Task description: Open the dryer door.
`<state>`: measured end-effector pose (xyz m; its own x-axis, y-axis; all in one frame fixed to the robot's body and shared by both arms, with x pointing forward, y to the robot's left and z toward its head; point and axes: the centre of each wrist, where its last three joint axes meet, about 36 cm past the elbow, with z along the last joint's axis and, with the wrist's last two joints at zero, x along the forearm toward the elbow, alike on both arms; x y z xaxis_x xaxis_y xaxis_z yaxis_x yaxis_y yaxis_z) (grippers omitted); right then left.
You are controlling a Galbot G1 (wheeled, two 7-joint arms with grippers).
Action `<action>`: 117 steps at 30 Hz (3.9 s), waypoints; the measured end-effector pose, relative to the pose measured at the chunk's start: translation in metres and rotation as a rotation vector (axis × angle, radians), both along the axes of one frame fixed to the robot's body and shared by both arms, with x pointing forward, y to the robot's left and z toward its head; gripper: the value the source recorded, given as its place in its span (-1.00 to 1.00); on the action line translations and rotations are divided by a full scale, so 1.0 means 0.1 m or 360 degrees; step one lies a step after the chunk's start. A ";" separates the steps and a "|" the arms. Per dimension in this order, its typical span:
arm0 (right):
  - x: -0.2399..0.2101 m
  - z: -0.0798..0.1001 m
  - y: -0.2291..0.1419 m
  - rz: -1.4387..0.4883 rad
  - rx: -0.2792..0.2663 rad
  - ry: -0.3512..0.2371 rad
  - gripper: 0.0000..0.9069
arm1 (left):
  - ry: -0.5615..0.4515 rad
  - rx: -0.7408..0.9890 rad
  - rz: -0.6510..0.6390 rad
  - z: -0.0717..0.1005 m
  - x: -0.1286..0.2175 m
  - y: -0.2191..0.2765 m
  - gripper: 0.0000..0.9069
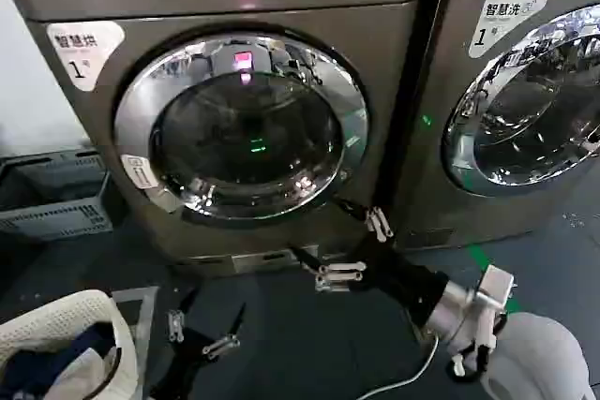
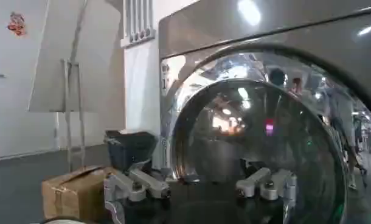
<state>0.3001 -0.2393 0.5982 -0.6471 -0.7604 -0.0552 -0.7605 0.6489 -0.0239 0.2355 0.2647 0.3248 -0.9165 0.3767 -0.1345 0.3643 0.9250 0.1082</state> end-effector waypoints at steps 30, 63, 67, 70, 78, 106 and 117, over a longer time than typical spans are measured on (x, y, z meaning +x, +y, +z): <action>1.12 -0.48 0.52 0.0221 -0.0083 -0.0103 1.00 | 0.0084 -0.0047 -0.0005 0.03 -0.02 -0.06 1.00; 1.93 -0.76 1.60 0.0332 -0.0168 -0.0065 1.00 | 0.0043 -0.0004 -0.0035 0.08 0.03 -0.12 1.00; 2.00 -0.77 1.68 0.0327 -0.0170 -0.0059 1.00 | 0.0033 -0.0004 -0.0034 0.09 0.03 -0.13 1.00; 2.04 -0.77 1.75 0.0320 -0.0174 -0.0055 1.00 | 0.0027 -0.0002 -0.0031 0.09 0.03 -0.14 1.00; 2.10 -0.79 1.95 0.0317 -0.0200 -0.0029 1.00 | 0.0019 0.0002 -0.0029 0.08 0.01 -0.13 1.00; 2.28 -0.79 2.57 0.0385 -0.0213 -0.0013 1.00 | 0.0015 -0.0001 -0.0044 0.07 0.01 -0.14 1.00; 2.32 -0.82 2.72 0.0375 -0.0223 0.0009 1.00 | 0.0015 0.0003 -0.0048 0.07 0.01 -0.14 1.00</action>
<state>0.5325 0.0329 0.5162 -0.4514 -0.8900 0.0640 -0.8905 0.4448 -0.0962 0.2365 0.2509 0.3322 -0.9058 0.4046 -0.1255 0.3932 0.9133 0.1063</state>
